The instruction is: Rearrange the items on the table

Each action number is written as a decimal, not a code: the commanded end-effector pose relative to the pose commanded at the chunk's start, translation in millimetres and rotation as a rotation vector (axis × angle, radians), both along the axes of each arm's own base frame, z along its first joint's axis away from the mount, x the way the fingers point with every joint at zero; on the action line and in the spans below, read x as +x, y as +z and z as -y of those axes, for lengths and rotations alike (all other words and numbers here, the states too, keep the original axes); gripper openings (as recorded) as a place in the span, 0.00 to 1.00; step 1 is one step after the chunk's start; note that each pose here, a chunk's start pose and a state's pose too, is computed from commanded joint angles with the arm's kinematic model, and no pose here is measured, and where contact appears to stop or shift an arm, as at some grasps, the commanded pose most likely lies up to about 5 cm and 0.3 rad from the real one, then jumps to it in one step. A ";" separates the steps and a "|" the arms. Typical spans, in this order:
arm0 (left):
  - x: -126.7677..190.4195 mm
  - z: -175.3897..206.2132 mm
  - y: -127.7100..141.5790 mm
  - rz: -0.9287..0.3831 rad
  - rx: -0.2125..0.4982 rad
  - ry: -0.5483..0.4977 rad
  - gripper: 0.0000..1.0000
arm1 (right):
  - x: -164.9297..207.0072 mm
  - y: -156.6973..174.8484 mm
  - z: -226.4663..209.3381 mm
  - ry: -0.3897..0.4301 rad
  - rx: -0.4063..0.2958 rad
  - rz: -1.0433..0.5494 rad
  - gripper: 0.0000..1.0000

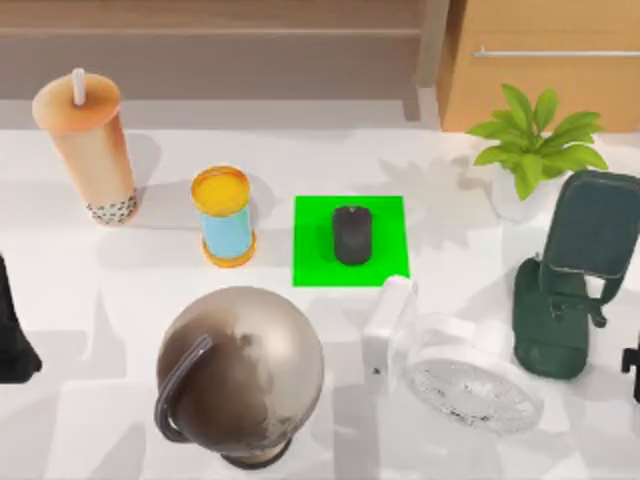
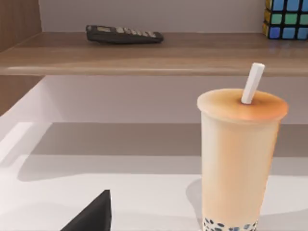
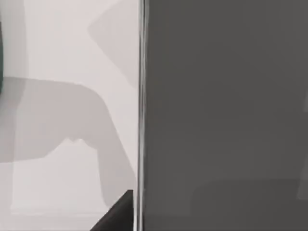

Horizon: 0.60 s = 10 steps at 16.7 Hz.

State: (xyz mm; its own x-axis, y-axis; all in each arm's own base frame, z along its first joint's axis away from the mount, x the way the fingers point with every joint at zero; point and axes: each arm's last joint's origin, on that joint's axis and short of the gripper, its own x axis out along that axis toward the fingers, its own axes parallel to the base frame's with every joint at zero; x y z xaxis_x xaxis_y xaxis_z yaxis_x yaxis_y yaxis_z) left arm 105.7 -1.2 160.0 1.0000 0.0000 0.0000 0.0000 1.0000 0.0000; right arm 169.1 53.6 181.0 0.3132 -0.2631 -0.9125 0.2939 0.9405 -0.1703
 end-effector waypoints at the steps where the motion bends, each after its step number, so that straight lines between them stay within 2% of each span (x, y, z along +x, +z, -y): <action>1: 0.0 0.0 0.0 0.000 0.000 0.000 1.00 | -1.0 6.8 -2.9 -0.010 -0.030 0.074 0.00; 5: 0.0 0.0 0.0 0.000 0.000 0.000 1.00 | -6.9 31.2 -26.6 0.010 -0.095 0.363 0.00; 10: 0.0 0.0 0.0 0.000 0.000 0.000 1.00 | -19.9 42.1 -75.4 0.135 -0.063 0.602 0.00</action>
